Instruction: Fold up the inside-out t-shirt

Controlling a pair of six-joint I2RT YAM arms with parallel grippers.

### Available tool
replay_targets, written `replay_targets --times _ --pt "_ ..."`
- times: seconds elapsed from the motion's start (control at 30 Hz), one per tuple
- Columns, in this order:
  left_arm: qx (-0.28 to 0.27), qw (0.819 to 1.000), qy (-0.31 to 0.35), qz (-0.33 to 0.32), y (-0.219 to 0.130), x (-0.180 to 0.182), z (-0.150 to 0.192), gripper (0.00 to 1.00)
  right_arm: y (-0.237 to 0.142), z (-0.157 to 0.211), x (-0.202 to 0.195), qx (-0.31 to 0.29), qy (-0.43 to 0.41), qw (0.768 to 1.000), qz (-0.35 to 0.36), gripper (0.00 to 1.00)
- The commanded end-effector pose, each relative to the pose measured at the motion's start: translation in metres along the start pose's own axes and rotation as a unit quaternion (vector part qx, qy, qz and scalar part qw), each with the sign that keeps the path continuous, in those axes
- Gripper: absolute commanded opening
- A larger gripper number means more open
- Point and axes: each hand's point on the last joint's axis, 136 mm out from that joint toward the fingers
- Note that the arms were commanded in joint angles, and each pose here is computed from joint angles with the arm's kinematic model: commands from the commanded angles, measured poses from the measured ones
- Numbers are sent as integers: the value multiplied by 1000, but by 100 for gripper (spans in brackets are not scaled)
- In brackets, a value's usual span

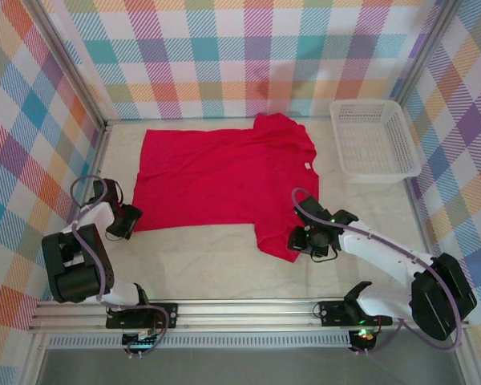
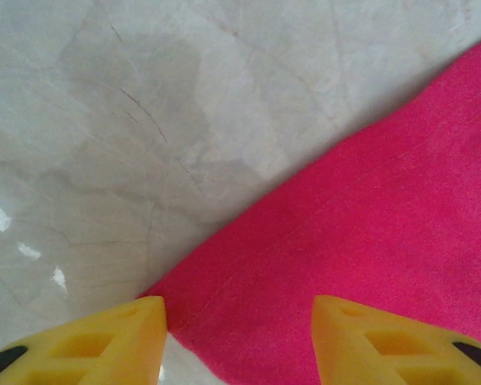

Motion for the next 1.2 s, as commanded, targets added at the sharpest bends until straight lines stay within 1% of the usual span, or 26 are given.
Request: replay_targets --times 0.0,0.13,0.2,0.23,0.37,0.53,0.7,0.77,0.87,1.0,1.07,1.17 --pt "11 1000 -14 2 14 -1 -1 49 4 14 -14 22 20 999 26 48" --pt "19 999 -14 -22 29 7 -1 40 10 27 -20 41 33 998 32 45" --pt "20 999 -12 -25 32 8 0 29 12 33 -18 47 34 998 30 45" --pt "20 999 -14 -23 33 8 -1 25 13 34 -18 46 33 998 28 45" --pt "20 1000 -14 -17 31 6 -1 19 17 31 -2 43 35 998 -1 46" --pt "20 1000 -9 -16 29 4 0 17 28 27 13 51 36 998 -16 46" --pt "23 1000 -7 -13 27 4 1 14 46 23 11 58 35 998 8 46" --pt "23 1000 -6 -11 25 2 1 13 47 20 11 56 31 998 16 45" --pt "22 1000 -6 -11 23 2 0 12 40 16 16 57 27 998 15 44" --pt "20 1000 -3 -8 20 0 0 12 18 10 18 40 12 999 16 44" --pt "18 1000 -3 -6 19 0 0 12 7 4 24 28 -3 1000 10 44" --pt "20 1000 -3 -6 20 0 1 12 1 -4 37 24 -27 999 3 44"
Point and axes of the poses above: each hand's point on the last joint's axis, 136 mm out from that joint toward the fingers, its own y axis out along the fingers, its own x axis along the line the jaws close on, z = x × y, and after that the axes turned 5 degrees about -y, right-handed
